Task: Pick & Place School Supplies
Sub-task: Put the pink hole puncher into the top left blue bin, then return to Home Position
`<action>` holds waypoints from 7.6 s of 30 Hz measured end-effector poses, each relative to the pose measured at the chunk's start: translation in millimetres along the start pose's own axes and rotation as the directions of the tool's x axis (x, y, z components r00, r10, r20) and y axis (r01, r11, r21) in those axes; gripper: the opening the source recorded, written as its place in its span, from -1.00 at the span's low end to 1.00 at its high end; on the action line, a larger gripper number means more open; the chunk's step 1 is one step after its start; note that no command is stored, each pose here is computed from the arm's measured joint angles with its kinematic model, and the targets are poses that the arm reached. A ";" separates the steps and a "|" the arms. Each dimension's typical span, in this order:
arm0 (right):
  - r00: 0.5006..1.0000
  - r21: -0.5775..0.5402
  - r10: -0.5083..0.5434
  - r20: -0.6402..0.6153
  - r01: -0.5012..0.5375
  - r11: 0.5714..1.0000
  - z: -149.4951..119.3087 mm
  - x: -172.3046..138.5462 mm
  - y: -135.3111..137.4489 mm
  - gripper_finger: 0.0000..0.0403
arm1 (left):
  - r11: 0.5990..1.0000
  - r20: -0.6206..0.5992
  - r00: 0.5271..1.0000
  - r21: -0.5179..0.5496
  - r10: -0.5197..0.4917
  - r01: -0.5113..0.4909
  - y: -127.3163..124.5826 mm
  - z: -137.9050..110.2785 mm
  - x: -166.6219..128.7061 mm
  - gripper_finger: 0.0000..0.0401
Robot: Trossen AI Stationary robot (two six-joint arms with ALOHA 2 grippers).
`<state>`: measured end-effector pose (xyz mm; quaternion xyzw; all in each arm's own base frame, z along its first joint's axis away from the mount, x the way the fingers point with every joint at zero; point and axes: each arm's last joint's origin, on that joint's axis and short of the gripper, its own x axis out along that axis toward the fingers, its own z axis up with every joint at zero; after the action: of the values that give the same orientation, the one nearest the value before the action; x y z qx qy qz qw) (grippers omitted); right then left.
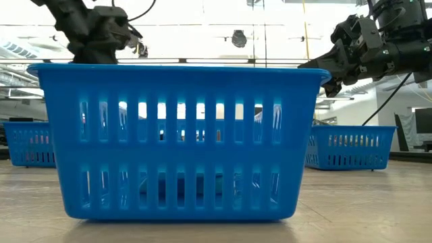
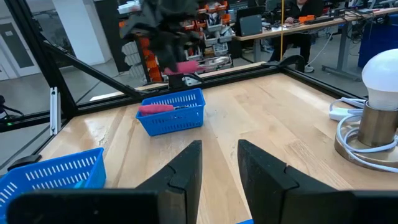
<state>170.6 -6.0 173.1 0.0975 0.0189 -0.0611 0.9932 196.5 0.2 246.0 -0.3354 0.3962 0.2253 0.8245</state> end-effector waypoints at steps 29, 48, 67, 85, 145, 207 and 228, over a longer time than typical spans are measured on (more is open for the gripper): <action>1.000 0.027 0.001 0.004 -0.001 1.000 0.4 0.0 0.1 -0.54 | 0.987 0.003 0.999 -0.149 -0.051 0.051 -37.8 -92.2 -3.1 -0.81; 1.000 0.027 0.001 0.004 -0.001 1.000 0.4 0.0 0.1 -0.54 | 0.948 -0.013 0.996 -0.309 -0.088 0.080 1.4 -104.4 28.8 -0.74; 1.000 0.027 0.001 0.003 -0.001 1.000 0.3 0.0 0.1 -0.54 | 0.948 0.011 0.997 -0.309 -0.076 0.076 2.2 -102.8 29.4 -0.53; 1.000 0.027 0.001 0.003 -0.001 1.000 0.3 0.0 0.1 -0.54 | 0.948 0.039 0.985 -0.267 -0.169 0.173 -5.0 -93.7 12.7 0.16; 0.993 -0.026 0.019 0.116 -0.016 1.000 17.7 -12.0 2.2 -0.54 | 0.724 0.558 0.547 0.676 -0.624 0.137 75.6 -77.2 -67.0 0.17; 0.995 -0.040 0.068 0.069 -0.066 0.997 -3.9 -73.3 -6.5 -0.53 | 0.736 0.513 0.625 0.660 -0.588 0.150 80.5 -97.3 -14.3 0.17; 0.995 -0.049 0.067 0.069 -0.064 0.997 -4.0 -73.3 -6.6 -0.53 | 0.737 0.515 0.623 0.659 -0.589 0.152 80.4 -97.2 -14.6 0.17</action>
<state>97.0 -3.0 171.6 0.0727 -0.0180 -0.0316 0.9967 87.9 -18.3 182.8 -0.0476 0.0203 0.0240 0.9984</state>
